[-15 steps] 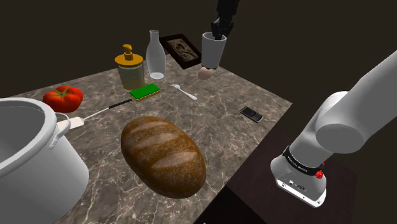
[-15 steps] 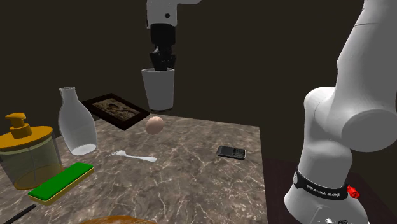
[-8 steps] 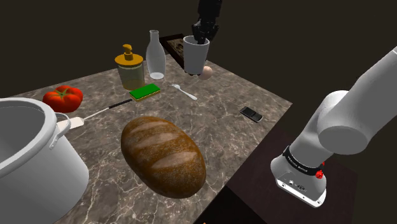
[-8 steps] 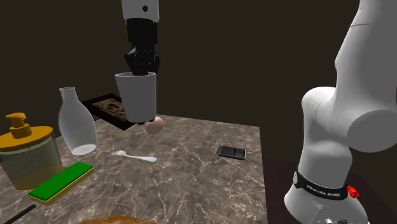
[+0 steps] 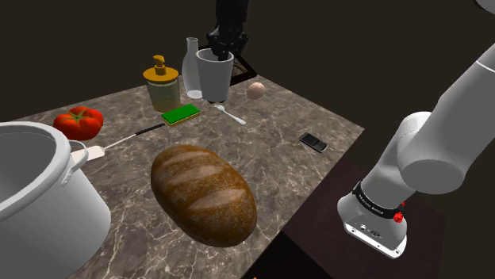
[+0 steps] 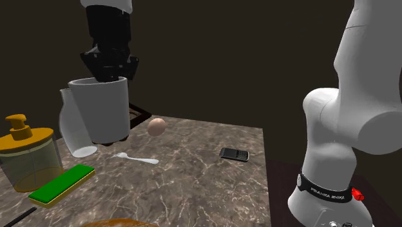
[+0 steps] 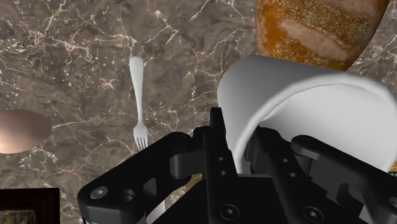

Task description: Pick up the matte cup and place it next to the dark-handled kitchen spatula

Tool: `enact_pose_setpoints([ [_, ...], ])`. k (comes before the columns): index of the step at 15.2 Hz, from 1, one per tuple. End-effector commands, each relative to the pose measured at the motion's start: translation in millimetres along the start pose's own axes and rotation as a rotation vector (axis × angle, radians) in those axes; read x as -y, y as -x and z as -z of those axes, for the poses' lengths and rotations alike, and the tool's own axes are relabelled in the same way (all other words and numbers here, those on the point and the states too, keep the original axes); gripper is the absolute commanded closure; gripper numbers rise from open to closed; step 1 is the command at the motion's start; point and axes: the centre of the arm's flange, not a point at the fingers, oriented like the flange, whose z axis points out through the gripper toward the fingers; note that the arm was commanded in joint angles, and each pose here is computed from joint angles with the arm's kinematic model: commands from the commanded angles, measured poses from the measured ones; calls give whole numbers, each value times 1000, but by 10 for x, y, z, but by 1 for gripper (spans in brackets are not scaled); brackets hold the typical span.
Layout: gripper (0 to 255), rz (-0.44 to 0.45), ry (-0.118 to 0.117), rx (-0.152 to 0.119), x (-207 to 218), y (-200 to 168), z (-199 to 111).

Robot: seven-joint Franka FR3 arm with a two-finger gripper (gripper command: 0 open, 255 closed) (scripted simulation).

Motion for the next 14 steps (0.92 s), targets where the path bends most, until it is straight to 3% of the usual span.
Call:
enact_pose_setpoints([
  [1, 255, -2, 0, 0, 261, -23, -7],
  [14, 255, -2, 0, 0, 1965, -172, -156],
])
